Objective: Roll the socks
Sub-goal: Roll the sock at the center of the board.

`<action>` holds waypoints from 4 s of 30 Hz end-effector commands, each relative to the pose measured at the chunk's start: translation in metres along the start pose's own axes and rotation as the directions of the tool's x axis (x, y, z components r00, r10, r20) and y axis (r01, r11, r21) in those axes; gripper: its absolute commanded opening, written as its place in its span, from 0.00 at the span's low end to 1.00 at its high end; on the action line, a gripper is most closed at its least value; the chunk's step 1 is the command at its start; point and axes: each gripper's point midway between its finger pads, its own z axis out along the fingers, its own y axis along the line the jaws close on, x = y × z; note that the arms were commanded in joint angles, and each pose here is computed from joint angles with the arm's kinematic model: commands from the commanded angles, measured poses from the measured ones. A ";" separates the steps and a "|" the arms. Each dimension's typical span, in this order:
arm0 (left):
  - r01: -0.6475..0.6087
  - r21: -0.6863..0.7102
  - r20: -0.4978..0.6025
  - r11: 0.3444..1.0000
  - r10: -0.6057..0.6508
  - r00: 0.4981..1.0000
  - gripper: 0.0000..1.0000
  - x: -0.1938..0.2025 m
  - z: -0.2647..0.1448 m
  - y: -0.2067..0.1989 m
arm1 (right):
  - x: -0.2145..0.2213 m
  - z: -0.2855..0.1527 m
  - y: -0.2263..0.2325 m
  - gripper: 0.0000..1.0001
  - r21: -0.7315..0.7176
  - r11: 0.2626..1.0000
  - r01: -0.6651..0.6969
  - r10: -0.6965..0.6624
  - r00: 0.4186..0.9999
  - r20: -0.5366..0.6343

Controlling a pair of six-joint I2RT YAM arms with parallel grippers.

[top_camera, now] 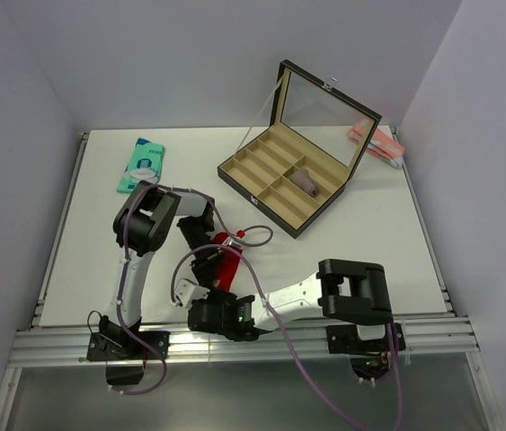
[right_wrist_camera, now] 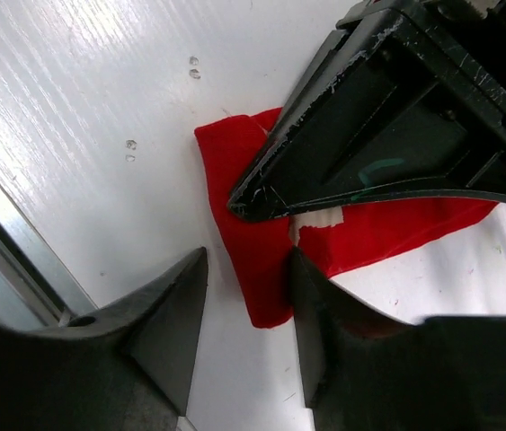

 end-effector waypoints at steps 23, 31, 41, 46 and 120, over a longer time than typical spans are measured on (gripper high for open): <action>-0.166 -0.085 0.384 0.982 0.186 0.904 0.28 -0.065 -0.061 -0.019 | 0.001 -0.005 -0.010 0.05 -0.378 0.802 -0.463 0.481 0.875 -0.052; -0.083 -0.271 0.596 0.959 0.235 0.768 0.27 -0.072 -0.132 -0.009 | -0.005 -0.014 -0.013 0.05 -0.554 0.625 -0.550 0.583 0.801 -0.138; 0.140 -0.686 0.612 0.714 0.461 0.643 0.28 -0.049 -0.219 -0.007 | -0.009 -0.003 -0.014 0.08 -0.640 0.229 -0.734 0.549 0.640 -0.538; 0.199 -0.750 0.577 0.631 0.477 0.663 0.28 -0.040 -0.231 -0.003 | -0.008 0.009 -0.012 0.09 -0.596 0.086 -0.799 0.540 0.540 -0.646; -0.613 -0.786 -0.326 0.074 0.794 0.513 0.40 -0.010 0.003 -0.004 | 0.028 0.037 -0.039 0.09 -0.257 0.020 -0.966 0.559 0.224 -0.798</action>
